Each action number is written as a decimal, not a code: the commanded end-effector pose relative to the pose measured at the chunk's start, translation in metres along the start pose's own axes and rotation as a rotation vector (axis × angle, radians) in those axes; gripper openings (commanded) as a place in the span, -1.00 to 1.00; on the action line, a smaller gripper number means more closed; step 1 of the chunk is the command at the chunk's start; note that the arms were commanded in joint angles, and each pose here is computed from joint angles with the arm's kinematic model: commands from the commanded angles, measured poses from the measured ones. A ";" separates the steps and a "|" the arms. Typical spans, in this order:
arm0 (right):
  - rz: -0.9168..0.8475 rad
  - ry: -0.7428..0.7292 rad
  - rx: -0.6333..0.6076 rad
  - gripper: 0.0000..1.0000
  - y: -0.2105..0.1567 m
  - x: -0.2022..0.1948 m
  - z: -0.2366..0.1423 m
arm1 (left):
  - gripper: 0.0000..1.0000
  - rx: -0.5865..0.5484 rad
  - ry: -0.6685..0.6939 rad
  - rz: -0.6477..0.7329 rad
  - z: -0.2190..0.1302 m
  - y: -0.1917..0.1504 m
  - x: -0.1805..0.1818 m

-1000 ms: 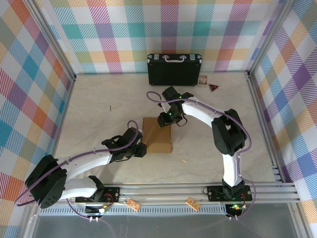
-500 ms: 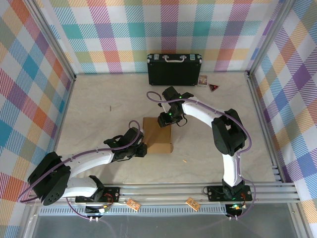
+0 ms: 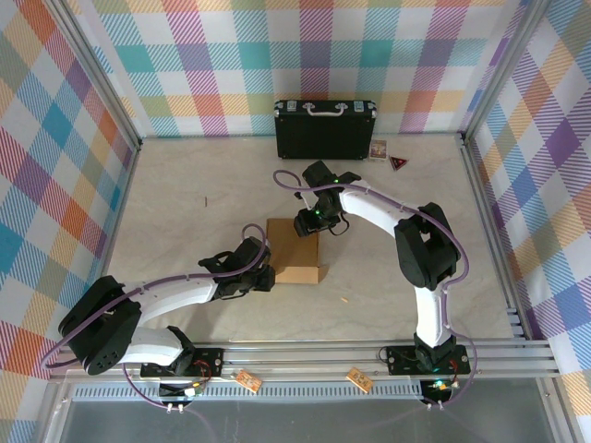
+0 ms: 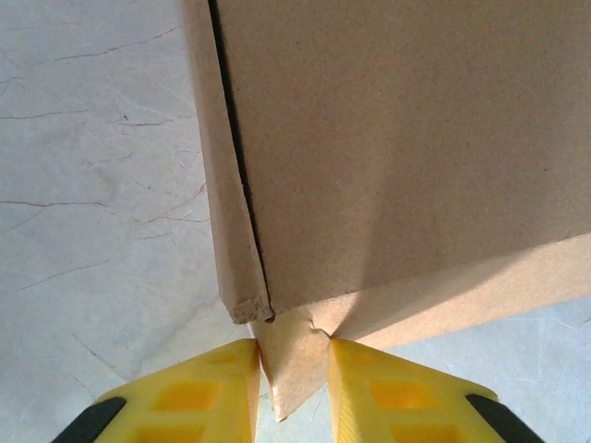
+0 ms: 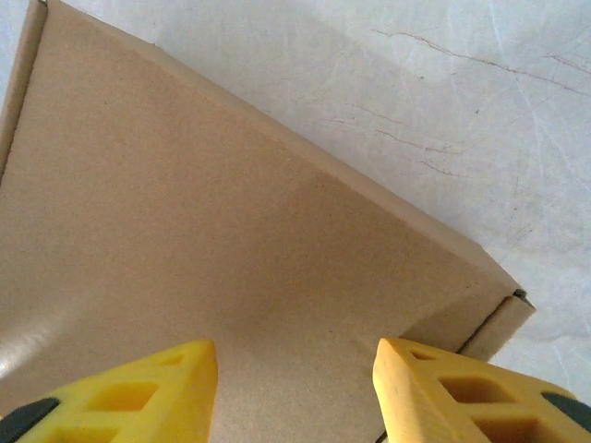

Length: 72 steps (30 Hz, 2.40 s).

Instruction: Fold the paper box

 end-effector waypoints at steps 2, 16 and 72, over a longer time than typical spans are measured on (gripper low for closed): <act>0.041 -0.007 0.196 0.00 -0.047 -0.010 0.035 | -0.50 0.017 0.070 -0.011 0.006 -0.007 0.016; 0.027 -0.010 0.055 0.09 -0.028 0.002 -0.014 | -0.51 0.036 0.046 -0.004 0.009 -0.006 0.009; 0.027 0.146 -0.289 0.69 -0.100 0.043 -0.006 | -0.50 0.033 -0.024 0.002 -0.003 -0.003 -0.003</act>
Point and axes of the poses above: each hand's point on the last joint's axis, 136 mm out from that joint toward the fingers, its own z axis out along the fingers, its own x axis along the line the jaws close on, y = z × x, the point moved 1 cm from there along -z, back along the fingers, and after that the axes turned 3 degrees about -z, right-handed, at the moved point
